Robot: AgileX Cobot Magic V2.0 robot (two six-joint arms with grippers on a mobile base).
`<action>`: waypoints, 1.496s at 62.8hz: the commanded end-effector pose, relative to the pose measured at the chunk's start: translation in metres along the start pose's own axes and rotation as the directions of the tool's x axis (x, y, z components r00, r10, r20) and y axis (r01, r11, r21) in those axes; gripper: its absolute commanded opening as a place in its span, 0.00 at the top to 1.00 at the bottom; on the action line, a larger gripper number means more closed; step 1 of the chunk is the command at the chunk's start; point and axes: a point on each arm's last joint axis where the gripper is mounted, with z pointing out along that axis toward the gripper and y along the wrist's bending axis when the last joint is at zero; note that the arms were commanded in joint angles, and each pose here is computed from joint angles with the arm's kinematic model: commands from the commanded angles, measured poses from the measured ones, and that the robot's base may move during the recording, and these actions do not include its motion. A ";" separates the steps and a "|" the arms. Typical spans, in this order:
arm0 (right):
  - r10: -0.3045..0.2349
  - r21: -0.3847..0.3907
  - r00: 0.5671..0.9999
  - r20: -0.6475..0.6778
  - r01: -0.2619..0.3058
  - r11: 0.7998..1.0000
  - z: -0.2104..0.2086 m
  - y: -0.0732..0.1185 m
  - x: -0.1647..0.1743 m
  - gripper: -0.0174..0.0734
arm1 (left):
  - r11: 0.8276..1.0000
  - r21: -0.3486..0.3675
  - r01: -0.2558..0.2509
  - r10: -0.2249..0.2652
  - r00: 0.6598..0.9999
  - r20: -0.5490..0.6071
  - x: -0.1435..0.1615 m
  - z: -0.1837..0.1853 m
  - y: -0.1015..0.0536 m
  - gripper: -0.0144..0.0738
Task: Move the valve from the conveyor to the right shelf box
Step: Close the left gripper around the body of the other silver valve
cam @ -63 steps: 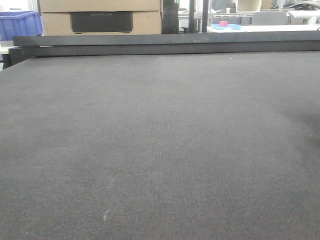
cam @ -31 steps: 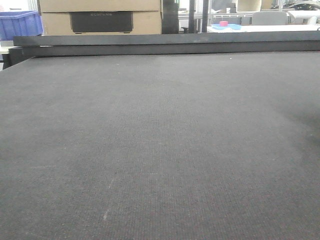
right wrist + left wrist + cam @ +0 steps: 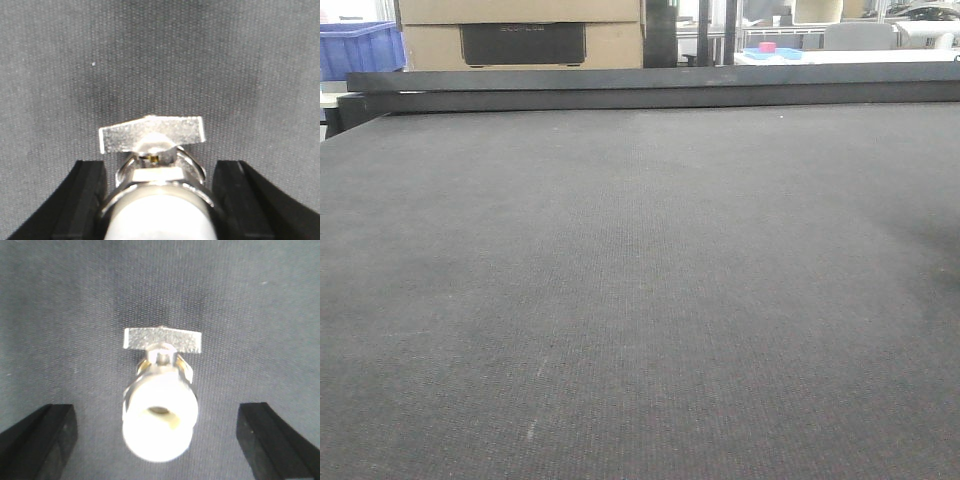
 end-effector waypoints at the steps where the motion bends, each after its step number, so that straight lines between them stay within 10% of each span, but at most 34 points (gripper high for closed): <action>1: 0.001 -0.004 1.000 0.021 -0.001 1.000 0.000 0.001 -0.001 0.99 | 1.000 0.013 0.013 -0.013 1.000 0.003 0.001 0.009 0.000 0.22; 54: 0.001 -0.003 1.000 0.024 -0.001 1.000 0.000 0.001 -0.002 0.99 | 0.996 0.043 0.072 -0.072 0.997 -0.020 0.001 0.043 0.015 0.22; 94: 0.001 -0.003 1.000 0.017 -0.001 1.000 0.000 0.001 -0.001 0.99 | 0.996 0.074 -0.041 0.041 0.999 0.004 0.000 0.041 -0.009 0.22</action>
